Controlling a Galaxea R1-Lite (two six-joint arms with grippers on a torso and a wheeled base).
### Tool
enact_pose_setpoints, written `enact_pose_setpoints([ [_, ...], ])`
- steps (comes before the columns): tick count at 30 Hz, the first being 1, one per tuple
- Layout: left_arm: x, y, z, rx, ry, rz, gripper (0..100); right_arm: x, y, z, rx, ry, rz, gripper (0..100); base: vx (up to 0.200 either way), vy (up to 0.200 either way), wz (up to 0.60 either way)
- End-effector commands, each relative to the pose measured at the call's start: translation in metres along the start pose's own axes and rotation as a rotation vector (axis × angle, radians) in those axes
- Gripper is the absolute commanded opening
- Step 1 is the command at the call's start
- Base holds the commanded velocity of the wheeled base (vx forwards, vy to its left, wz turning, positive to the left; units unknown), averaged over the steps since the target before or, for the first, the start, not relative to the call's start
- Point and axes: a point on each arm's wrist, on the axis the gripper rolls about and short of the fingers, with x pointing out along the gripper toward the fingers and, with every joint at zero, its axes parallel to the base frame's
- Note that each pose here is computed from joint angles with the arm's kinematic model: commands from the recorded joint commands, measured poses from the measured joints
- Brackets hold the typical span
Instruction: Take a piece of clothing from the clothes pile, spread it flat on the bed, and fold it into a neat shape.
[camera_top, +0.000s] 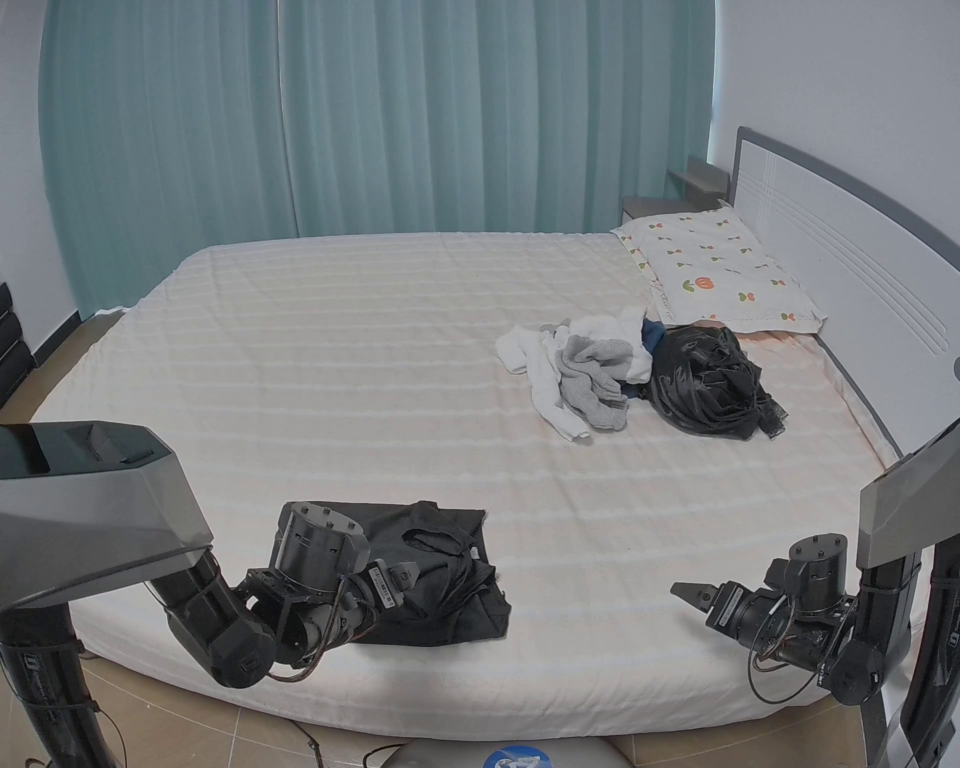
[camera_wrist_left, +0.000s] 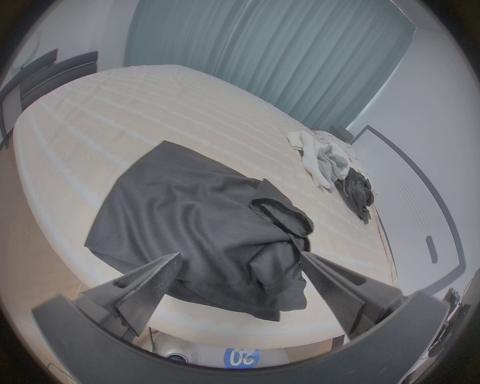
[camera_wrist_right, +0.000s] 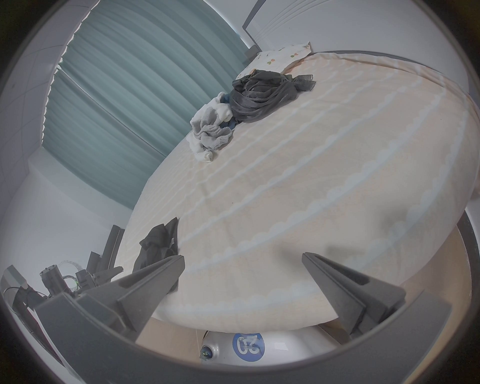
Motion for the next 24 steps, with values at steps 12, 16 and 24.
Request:
enact_pose_setpoints([
  [12,-0.011,0.026,0.013,-0.092,-0.046,-0.006,100,0.009,0.013,0.0,-0.039,-0.045,0.032,100,0.0,0.2,0.0],
  [16,-0.009,0.03,0.016,-0.106,-0.04,-0.004,100,0.013,0.018,0.001,-0.065,-0.058,0.049,100,0.0,0.2,0.0],
  [24,-0.005,0.04,0.022,-0.135,-0.027,0.0,100,0.033,0.031,0.011,-0.144,-0.092,0.034,100,0.0,0.2,0.0],
])
